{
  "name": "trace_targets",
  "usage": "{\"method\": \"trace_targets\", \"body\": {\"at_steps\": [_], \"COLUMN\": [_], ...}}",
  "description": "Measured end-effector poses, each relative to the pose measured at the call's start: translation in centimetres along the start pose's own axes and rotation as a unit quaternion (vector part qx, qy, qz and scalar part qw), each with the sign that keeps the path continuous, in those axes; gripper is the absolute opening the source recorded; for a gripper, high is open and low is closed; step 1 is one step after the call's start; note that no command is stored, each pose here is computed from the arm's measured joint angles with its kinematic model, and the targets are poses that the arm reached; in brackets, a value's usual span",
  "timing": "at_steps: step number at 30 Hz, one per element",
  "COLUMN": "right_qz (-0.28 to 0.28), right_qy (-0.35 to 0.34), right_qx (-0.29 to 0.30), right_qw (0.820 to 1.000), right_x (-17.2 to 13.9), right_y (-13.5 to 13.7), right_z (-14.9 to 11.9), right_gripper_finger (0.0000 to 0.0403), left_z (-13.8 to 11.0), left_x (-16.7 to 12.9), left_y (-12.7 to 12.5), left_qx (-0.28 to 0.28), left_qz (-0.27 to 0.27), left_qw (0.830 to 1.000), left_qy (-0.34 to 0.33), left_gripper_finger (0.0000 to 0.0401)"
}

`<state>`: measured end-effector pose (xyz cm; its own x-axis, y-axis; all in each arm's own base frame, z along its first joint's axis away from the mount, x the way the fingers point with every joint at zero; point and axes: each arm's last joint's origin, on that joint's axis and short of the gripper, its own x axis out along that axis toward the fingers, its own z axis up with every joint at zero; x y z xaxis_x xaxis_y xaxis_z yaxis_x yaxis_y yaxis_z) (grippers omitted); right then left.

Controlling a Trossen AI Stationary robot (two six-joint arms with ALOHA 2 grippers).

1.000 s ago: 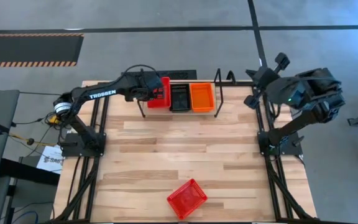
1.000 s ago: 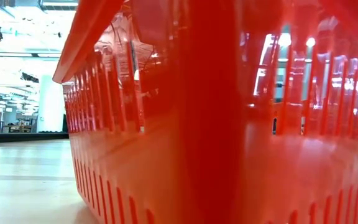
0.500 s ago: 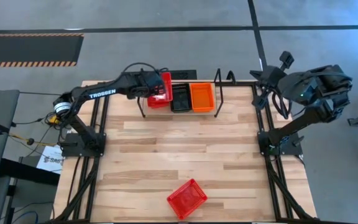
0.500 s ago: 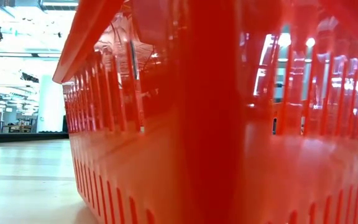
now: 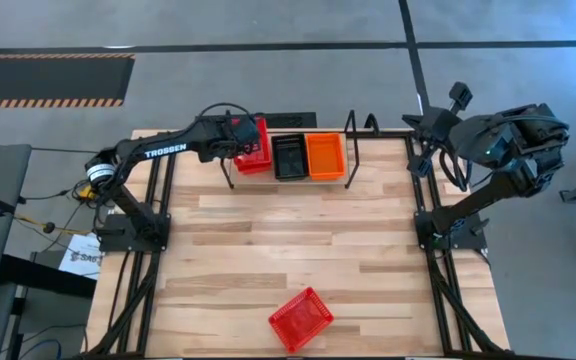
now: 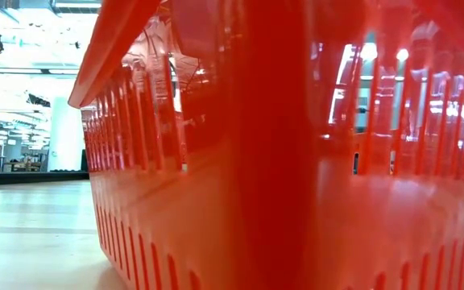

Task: Stack baskets on shelf by color
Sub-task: Stack the right red bin on top of the red bin on the shelf

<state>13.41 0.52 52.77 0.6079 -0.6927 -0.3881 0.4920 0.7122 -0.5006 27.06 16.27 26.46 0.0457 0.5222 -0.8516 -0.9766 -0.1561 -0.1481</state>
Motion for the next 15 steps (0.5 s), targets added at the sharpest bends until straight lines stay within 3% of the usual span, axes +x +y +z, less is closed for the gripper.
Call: {"method": "trace_targets", "body": {"at_steps": [15], "right_qz": [0.001], "right_qy": [0.000], "right_qx": [-0.017], "right_qw": [1.000], "right_x": [0.0], "right_y": [0.0], "right_z": [0.0], "right_gripper_finger": [0.0004], "left_z": [-1.2], "left_x": [1.1], "left_y": [-0.3], "left_qx": [-0.019], "left_qz": [-0.029], "left_qw": [0.999], "left_qy": [0.007], "left_gripper_finger": [0.0000]}}
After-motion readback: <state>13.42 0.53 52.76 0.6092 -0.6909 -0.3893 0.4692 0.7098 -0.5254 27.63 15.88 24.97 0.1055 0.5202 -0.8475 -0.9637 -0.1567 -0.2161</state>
